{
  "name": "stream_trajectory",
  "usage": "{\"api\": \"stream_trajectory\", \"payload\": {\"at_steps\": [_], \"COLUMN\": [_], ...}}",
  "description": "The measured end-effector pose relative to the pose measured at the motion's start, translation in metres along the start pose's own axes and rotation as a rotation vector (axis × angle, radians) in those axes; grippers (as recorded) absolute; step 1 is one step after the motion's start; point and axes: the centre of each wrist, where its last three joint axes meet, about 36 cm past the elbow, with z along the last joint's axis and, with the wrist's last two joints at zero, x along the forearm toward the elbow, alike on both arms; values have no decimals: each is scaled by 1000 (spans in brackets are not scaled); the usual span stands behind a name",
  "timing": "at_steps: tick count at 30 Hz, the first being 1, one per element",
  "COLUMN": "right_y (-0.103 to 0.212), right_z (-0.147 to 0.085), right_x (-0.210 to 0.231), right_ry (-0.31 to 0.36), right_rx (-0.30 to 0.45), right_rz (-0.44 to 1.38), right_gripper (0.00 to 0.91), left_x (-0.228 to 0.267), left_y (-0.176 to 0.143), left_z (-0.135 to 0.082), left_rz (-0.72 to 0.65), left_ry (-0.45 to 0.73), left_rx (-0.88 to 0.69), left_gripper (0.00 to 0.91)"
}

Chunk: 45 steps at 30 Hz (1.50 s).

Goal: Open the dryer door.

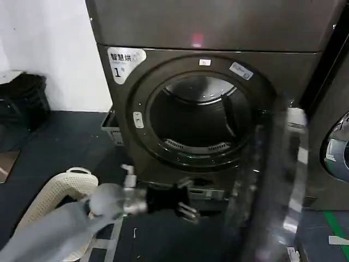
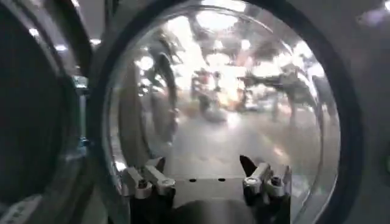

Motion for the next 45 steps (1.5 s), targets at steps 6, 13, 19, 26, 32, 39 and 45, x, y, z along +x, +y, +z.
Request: {"api": "stream_trajectory", "payload": {"at_steps": [6, 13, 19, 26, 32, 39, 45], "right_y": [-43, -93, -122, -131, -142, -144, -147], "right_z": [-31, -42, -31, -23, -22, -22, -25], "right_x": [0, 1, -6, -13, -14, -23, -27], "right_ry": [-3, -32, -97, -130, -150, -162, -175], "right_rx": [107, 156, 203, 200, 200, 185, 176], "right_rz": [186, 335, 377, 367, 374, 372, 382], "right_gripper": [907, 907, 907, 907, 907, 907, 907], "left_x": [-70, -141, -193, -233, -231, -177, -87], "left_y": [13, 34, 44, 49, 55, 54, 43], "left_z": [17, 7, -7, -11, -24, -4, -1], "left_rz": [70, 111, 88, 1, -60, -150, -207], "left_ry": [-46, -78, -111, -156, -276, -470, -370], "left_rx": [16, -17, -25, -40, -94, -154, -193], "left_gripper": [907, 907, 907, 907, 907, 907, 907]}}
